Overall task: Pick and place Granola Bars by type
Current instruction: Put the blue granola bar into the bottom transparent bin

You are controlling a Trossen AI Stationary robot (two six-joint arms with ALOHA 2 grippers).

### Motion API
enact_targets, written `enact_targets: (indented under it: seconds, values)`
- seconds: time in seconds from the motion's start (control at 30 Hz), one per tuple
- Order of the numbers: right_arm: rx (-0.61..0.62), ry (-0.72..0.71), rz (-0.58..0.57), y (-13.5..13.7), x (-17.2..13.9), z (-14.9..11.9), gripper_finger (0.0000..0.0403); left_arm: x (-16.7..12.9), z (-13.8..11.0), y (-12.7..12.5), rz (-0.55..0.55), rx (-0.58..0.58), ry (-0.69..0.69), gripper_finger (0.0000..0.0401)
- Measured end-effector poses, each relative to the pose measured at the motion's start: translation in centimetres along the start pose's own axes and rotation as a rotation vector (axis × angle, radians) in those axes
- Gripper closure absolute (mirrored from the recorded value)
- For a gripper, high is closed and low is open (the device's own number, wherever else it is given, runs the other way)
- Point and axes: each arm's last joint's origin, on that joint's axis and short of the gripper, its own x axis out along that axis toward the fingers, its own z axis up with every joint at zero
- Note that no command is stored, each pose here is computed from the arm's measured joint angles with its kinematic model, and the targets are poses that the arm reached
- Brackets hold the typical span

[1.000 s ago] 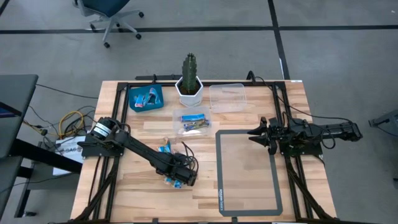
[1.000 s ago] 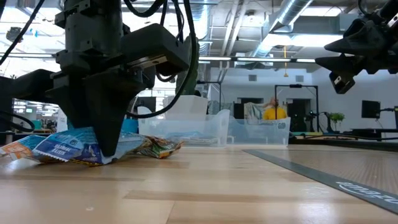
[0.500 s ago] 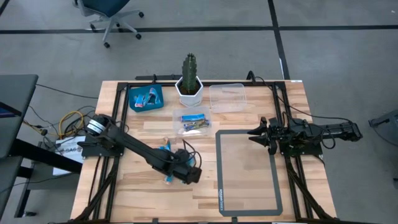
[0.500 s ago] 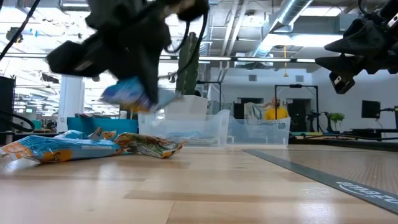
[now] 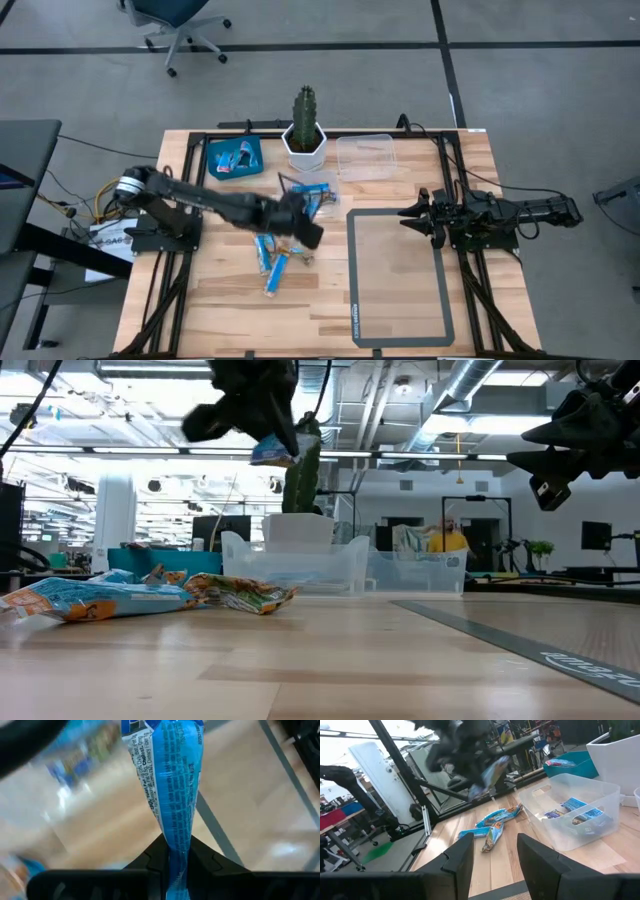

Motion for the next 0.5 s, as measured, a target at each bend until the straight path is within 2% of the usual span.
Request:
enact_targets:
  seconds: [0.17,0.37,0.5]
  values:
    - [0.000,0.000,-0.001,0.0,0.0,0.0,0.0261,0.2,3.8,1.9,0.014,0.186,-0.006,0.0365]
    - [0.000,0.000,-0.001,0.0,0.0,0.0,0.0261,1.1,7.2,4.3,-0.010,0.502,0.056,0.0365]
    - [0.000,0.000,0.000,0.0,0.0,0.0,0.0259,1.5,9.1,6.1,0.019,0.686,0.062,0.0365]
